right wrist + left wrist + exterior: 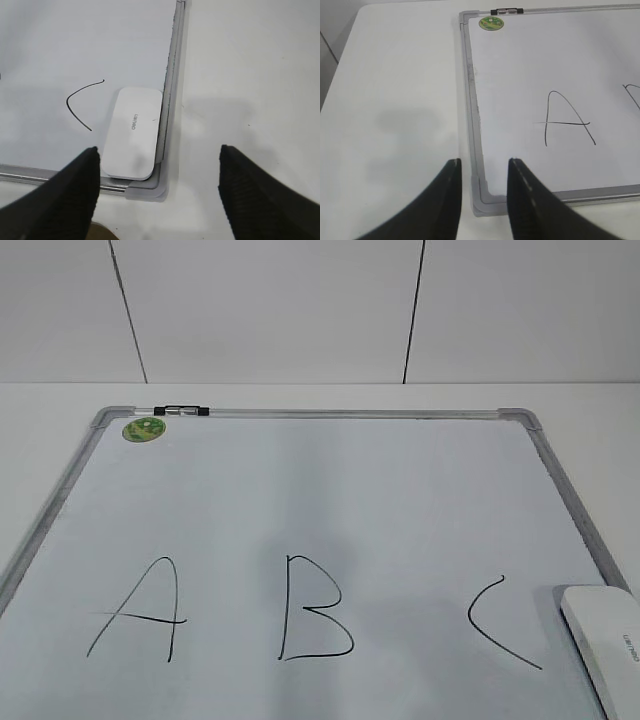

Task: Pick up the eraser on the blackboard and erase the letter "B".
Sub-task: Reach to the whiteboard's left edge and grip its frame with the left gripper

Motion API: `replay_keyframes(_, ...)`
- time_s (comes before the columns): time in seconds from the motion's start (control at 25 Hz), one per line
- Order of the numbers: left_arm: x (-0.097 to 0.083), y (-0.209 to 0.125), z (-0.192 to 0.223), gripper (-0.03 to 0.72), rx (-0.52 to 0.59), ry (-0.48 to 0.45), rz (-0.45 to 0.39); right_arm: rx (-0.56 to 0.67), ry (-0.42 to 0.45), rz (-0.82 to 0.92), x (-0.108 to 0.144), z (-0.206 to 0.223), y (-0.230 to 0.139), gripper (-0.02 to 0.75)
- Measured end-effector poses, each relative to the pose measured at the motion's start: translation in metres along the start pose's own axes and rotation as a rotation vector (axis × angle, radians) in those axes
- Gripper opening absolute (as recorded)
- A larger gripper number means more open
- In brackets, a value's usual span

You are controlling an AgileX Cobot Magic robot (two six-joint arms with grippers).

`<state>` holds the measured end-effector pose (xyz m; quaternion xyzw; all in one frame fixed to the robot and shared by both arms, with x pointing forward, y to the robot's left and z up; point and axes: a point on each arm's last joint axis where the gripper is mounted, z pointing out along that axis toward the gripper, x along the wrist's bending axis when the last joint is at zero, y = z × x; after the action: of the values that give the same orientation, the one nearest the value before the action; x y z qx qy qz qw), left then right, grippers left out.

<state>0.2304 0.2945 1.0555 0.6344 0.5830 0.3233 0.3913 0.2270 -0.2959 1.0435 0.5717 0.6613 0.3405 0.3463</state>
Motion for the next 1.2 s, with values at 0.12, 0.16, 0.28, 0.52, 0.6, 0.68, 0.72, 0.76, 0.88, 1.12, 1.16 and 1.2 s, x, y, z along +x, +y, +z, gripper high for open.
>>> replay_keyframes(0.12,0.000,0.000,0.000,0.235,0.000,0.000,0.000,0.000,0.000,0.000,0.000,0.000,0.000,0.572)
replay_keyframes(0.16,0.000,0.000,0.000,0.235,0.000,0.000,0.000,0.000,0.000,0.000,0.000,0.000,0.000,0.572)
replay_keyframes(0.28,0.000,0.000,0.000,0.235,0.000,0.000,0.000,0.000,0.000,0.000,0.000,0.000,0.000,0.572)
replay_keyframes(0.52,0.000,0.000,0.000,0.235,0.000,0.000,0.000,0.000,0.000,0.000,0.000,0.000,0.000,0.572)
replay_keyframes(0.6,0.000,0.000,0.000,0.235,0.000,0.000,0.000,-0.002,0.000,0.000,0.000,0.000,0.000,0.572)
replay_keyframes(0.68,0.000,0.000,0.000,0.235,0.000,0.000,0.000,-0.004,-0.002,-0.001,0.000,0.000,0.000,0.572)
replay_keyframes(0.72,0.000,0.000,0.000,0.235,0.000,0.000,0.000,-0.006,-0.002,-0.001,0.000,0.000,0.001,0.572)
replay_keyframes(0.76,0.000,0.000,0.000,0.235,0.000,0.000,0.000,-0.008,-0.002,-0.001,0.000,0.000,0.001,0.572)
replay_keyframes(0.88,-0.001,0.000,0.000,0.235,0.000,-0.007,-0.004,-0.014,-0.005,-0.002,0.000,-0.001,0.002,0.572)
replay_keyframes(1.12,-0.003,0.000,0.000,0.235,-0.003,-0.034,-0.017,-0.005,0.011,0.018,0.001,-0.011,0.005,0.572)
replay_keyframes(1.16,-0.004,0.000,0.000,0.236,-0.003,-0.042,-0.021,0.012,0.017,0.027,0.001,-0.011,0.005,0.572)
replay_keyframes(1.2,-0.004,0.000,0.000,0.236,-0.004,-0.047,-0.024,0.040,0.027,0.035,0.002,-0.010,0.007,0.572)
